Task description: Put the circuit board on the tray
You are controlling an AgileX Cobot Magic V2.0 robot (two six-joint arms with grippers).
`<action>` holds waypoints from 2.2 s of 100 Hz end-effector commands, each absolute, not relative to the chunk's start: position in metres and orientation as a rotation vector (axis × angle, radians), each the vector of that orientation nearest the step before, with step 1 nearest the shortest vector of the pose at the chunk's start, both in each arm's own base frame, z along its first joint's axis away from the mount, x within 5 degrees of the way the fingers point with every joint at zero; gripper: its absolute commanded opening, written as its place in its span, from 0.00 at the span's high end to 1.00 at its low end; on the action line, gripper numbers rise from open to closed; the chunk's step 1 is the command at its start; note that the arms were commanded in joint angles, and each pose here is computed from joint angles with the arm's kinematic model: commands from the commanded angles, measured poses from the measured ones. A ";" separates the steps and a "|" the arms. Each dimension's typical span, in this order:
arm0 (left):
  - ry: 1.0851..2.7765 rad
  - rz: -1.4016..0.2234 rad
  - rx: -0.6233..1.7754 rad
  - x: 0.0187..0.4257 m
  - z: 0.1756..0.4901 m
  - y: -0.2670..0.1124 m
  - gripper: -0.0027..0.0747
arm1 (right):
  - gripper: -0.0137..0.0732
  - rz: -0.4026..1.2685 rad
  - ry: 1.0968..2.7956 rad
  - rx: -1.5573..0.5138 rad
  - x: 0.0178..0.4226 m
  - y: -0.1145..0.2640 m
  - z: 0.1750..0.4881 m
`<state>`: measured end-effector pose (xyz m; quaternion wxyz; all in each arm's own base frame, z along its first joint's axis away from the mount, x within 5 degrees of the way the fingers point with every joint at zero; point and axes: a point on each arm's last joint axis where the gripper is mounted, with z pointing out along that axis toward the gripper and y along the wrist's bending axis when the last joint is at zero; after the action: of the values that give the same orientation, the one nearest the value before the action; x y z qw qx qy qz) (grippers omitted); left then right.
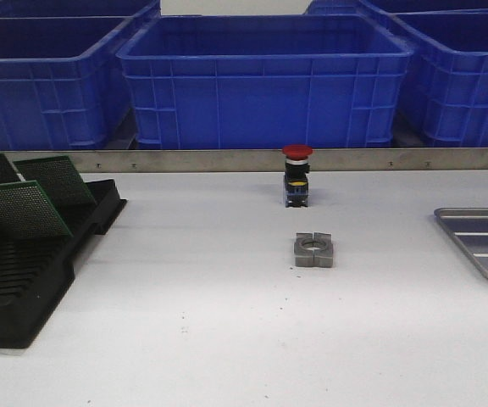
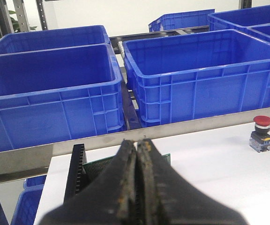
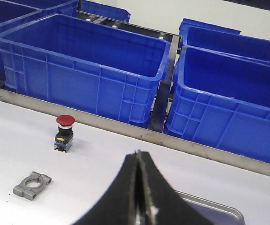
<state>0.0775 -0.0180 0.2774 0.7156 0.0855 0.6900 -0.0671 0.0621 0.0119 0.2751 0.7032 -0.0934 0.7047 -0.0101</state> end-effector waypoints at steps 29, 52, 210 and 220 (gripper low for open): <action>1.516 -0.066 0.124 0.078 0.271 -0.010 0.99 | 0.91 -0.044 1.514 -0.171 0.062 0.009 0.287; 1.566 -0.084 -0.026 0.071 0.229 -0.003 0.99 | 0.91 -0.044 1.514 -0.171 0.062 0.009 0.287; 1.670 -0.084 -0.041 0.055 0.189 -0.002 0.99 | 0.91 -0.068 1.498 -0.141 0.064 0.006 0.284; 1.670 -0.084 -0.041 0.055 0.189 -0.002 0.99 | 0.91 -0.108 1.486 -0.097 0.067 0.001 0.276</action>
<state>0.0546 -0.0028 0.1906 0.6438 -0.0118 0.7643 -0.0348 0.0641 0.0089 0.2696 0.7072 -0.0802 0.7022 -0.0203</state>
